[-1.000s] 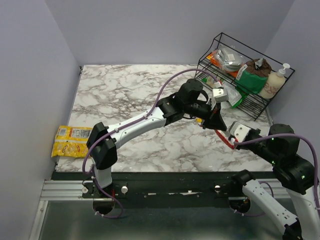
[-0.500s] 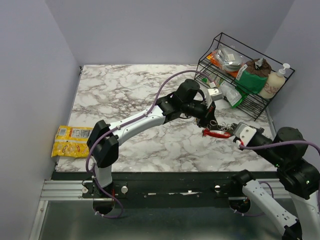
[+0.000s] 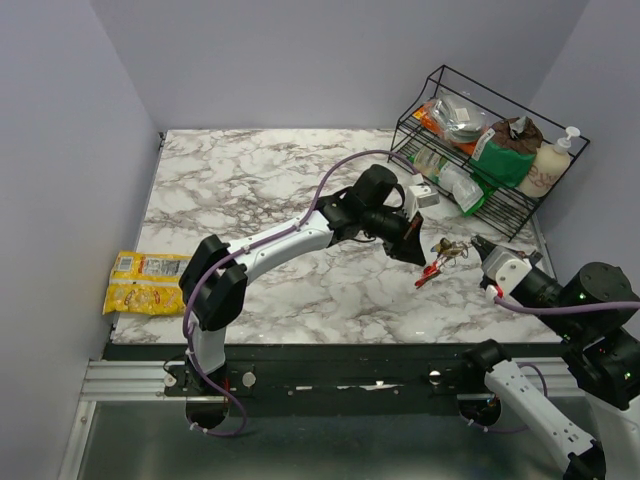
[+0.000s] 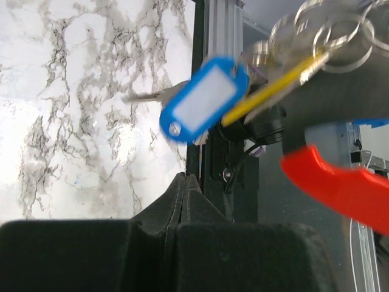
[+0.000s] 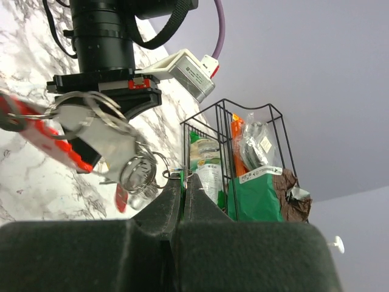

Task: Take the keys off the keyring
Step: Remove the key from the keyring.

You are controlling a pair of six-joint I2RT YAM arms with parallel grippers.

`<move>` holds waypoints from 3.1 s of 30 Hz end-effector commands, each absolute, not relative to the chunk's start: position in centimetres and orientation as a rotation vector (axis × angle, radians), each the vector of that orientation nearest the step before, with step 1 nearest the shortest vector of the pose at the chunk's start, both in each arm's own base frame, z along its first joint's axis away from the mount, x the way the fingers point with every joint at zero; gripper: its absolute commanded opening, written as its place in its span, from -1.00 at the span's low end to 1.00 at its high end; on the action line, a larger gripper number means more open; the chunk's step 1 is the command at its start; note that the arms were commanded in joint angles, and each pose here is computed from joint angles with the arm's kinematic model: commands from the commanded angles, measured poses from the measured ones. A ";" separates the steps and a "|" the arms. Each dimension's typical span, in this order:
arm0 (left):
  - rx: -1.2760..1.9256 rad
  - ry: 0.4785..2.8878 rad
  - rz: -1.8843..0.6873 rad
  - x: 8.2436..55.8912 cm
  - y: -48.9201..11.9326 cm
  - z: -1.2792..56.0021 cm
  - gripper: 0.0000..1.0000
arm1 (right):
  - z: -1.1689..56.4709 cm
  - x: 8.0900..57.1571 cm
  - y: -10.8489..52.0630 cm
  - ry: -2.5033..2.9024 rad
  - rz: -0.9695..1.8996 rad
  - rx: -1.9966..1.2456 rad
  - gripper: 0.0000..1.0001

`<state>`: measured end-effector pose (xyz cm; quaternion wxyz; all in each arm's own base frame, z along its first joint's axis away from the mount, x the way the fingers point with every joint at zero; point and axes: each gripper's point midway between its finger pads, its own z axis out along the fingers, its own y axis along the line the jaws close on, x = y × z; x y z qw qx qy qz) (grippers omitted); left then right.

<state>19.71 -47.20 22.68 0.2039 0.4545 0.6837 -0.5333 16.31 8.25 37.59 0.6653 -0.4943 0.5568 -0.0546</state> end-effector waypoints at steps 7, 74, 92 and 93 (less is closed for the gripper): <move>1.287 1.836 -1.498 19.3 -46.7 24.8 -1.00 | 37.3 16.2 8.6 1.214 -0.155 -1.204 -0.99; 1.315 1.566 -1.626 19.9 -42.0 34.0 -0.44 | 28.8 22.2 10.7 1.215 -0.356 -1.807 -0.99; 1.312 1.651 -1.749 21.6 -44.6 28.8 -0.23 | 30.9 18.3 13.9 1.017 -0.119 -1.921 -0.99; 1.327 1.637 -1.763 21.1 -44.7 29.1 -0.23 | 30.9 18.4 13.9 1.016 -0.120 -1.922 -0.99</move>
